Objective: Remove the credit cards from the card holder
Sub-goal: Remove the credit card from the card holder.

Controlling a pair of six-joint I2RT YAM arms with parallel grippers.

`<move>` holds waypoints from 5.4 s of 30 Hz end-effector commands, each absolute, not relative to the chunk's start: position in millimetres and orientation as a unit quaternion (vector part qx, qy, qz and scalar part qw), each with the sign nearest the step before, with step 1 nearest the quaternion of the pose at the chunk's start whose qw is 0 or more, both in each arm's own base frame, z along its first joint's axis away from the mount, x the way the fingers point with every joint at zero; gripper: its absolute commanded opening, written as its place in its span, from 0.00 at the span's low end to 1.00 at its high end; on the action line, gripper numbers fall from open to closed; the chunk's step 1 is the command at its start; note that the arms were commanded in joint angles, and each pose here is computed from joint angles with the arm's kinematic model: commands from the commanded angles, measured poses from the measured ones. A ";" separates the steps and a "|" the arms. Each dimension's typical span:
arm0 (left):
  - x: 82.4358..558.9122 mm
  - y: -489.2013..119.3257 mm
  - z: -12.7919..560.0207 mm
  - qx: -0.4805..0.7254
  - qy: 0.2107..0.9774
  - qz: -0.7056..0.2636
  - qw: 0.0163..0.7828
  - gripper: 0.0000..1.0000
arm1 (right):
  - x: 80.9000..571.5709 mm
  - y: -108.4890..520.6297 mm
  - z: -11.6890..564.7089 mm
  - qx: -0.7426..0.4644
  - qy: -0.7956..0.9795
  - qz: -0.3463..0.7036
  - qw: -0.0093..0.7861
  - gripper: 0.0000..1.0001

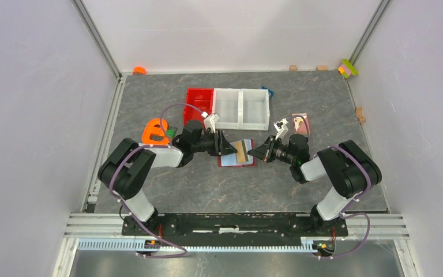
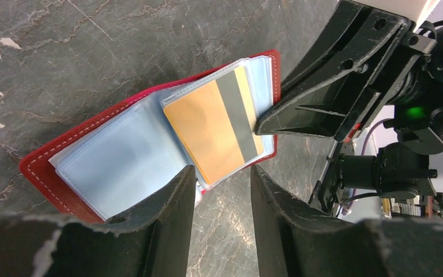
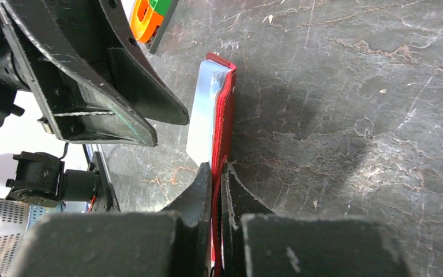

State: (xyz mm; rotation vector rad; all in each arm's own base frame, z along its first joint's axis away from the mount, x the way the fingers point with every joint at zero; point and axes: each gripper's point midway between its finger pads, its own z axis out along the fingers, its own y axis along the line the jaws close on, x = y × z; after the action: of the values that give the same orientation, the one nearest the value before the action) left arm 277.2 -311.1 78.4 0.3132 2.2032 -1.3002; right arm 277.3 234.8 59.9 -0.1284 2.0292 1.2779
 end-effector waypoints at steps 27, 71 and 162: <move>294.8 -334.8 79.3 0.082 0.794 -0.561 0.219 0.47 | 278.8 245.3 63.1 -0.054 0.774 0.526 0.347 0.00; 300.9 -321.0 45.9 0.049 0.824 -0.539 0.166 0.11 | 283.9 240.9 29.1 -0.048 0.820 0.481 0.308 0.01; 293.1 -314.3 31.7 0.055 0.841 -0.525 0.123 0.20 | 284.5 239.9 22.9 -0.054 0.827 0.473 0.298 0.11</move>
State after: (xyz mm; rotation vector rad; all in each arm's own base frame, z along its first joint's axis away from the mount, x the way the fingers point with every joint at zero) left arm 291.3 -306.8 23.9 0.0988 2.4877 -1.4930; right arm 275.3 234.4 16.2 -0.0871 2.2422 1.2689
